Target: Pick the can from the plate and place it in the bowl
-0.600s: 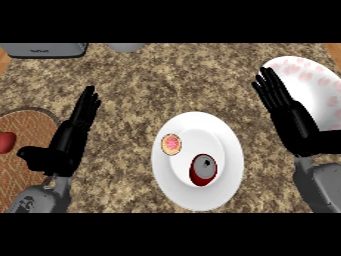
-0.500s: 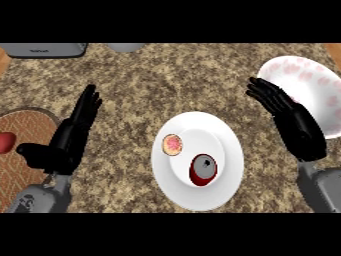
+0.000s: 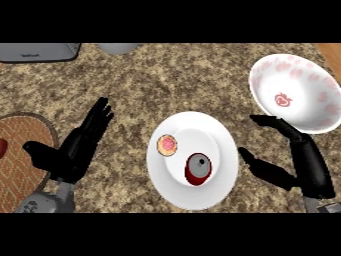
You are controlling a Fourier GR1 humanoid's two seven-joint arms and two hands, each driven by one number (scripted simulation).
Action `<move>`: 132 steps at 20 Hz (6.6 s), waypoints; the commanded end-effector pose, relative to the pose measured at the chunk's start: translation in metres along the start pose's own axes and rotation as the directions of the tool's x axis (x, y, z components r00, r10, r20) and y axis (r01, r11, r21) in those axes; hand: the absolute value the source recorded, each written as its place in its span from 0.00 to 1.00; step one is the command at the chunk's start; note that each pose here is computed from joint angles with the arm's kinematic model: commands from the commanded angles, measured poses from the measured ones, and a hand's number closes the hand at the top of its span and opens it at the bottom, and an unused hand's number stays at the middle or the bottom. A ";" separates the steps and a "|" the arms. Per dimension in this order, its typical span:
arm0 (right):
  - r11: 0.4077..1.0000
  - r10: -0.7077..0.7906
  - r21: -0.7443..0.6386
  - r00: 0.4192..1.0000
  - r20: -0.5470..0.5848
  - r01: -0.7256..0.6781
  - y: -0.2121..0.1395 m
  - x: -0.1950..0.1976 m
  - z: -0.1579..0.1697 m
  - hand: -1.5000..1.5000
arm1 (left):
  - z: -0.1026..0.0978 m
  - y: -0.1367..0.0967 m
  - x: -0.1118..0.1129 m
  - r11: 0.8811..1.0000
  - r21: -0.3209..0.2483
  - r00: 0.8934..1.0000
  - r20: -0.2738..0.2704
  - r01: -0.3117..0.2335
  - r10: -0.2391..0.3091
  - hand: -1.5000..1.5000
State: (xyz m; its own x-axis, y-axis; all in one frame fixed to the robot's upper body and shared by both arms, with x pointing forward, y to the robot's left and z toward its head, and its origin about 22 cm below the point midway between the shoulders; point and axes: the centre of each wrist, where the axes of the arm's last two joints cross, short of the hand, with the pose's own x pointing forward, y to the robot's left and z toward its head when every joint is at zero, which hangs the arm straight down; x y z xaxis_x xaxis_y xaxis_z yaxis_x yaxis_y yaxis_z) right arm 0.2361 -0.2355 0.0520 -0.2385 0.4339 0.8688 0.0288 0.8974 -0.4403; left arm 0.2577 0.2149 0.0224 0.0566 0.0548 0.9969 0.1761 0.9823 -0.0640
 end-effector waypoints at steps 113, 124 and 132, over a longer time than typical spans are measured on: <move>0.600 0.799 0.106 0.602 -0.014 -0.793 -0.026 0.137 0.062 1.00 | -0.009 -0.015 -0.002 0.998 -0.064 1.000 -0.014 -0.024 0.024 0.50; 0.645 0.761 -0.012 0.644 -0.070 -0.764 -0.065 0.165 0.020 1.00 | -0.011 0.006 0.007 0.998 -0.064 1.000 -0.022 -0.023 0.021 0.50; 0.691 0.708 -0.070 0.694 -0.133 -0.719 -0.114 0.131 -0.037 1.00 | -0.012 -0.016 0.008 0.996 -0.079 0.999 -0.030 -0.040 0.037 0.50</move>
State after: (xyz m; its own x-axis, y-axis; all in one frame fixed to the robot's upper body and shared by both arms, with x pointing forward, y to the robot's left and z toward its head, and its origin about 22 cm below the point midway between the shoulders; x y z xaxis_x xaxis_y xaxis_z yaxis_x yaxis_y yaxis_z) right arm 0.2174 -0.2527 0.2207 -0.0062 0.9681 0.2505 0.2427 0.2445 -0.9388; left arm 0.2685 0.1998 0.0282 0.0830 0.0779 0.9935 0.2500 0.9634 -0.0965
